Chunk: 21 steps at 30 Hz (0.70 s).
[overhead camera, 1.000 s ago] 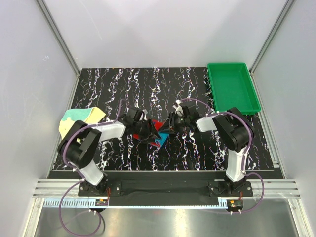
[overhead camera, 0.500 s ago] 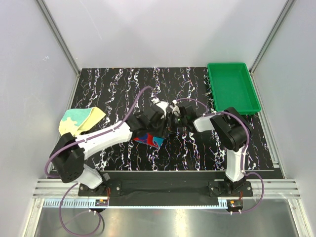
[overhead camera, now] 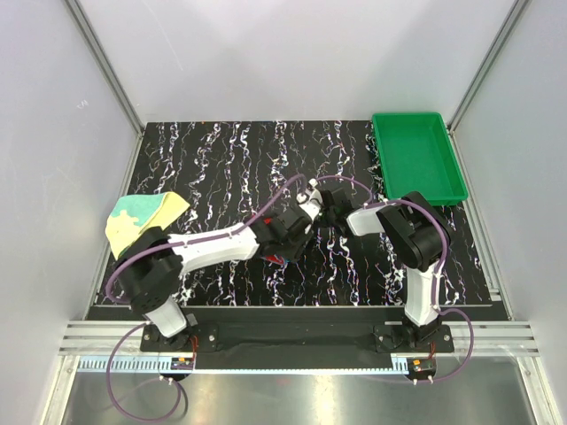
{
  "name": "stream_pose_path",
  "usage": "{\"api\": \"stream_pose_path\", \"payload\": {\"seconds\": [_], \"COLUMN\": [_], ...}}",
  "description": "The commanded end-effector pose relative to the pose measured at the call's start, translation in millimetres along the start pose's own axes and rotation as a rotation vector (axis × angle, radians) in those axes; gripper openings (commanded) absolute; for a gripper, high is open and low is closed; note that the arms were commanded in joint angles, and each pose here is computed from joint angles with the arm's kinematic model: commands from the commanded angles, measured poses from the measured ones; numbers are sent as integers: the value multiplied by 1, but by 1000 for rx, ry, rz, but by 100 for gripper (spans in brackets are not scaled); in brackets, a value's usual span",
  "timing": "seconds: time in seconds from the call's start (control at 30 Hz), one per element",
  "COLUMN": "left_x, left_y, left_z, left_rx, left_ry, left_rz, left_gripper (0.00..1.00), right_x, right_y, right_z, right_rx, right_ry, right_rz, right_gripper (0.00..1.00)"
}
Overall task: Roll the towels
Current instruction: Roll the towel
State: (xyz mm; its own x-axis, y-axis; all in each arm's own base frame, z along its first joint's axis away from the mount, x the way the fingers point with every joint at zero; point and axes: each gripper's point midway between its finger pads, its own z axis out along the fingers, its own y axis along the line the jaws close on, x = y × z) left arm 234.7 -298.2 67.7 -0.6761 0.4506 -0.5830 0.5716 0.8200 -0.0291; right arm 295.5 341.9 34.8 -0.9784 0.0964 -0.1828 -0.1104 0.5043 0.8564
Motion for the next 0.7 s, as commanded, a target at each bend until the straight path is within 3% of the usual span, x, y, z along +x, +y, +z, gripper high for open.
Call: {"api": "stream_pose_path", "payload": {"seconds": [0.0,0.27,0.43,0.67], "left_x": [0,40,43,6], "left_y": [-7,14,18,14], "left_z": [10,30,23,-6], "left_rx": [-30,-233,-300,-412], "left_ry": [-4,151,127,-5], "left_rz": [55,103,132,201], "left_gripper": [47,46,46,49], "right_x": [18,18,19,20], "right_y": [-34,-36,-37,-38], "right_z": [11,11,12,12], "right_rx": [111,114,116,116], "right_ry": [39,40,43,45], "right_rz": [32,33,37,38], "right_gripper": [33,32,32,32]}}
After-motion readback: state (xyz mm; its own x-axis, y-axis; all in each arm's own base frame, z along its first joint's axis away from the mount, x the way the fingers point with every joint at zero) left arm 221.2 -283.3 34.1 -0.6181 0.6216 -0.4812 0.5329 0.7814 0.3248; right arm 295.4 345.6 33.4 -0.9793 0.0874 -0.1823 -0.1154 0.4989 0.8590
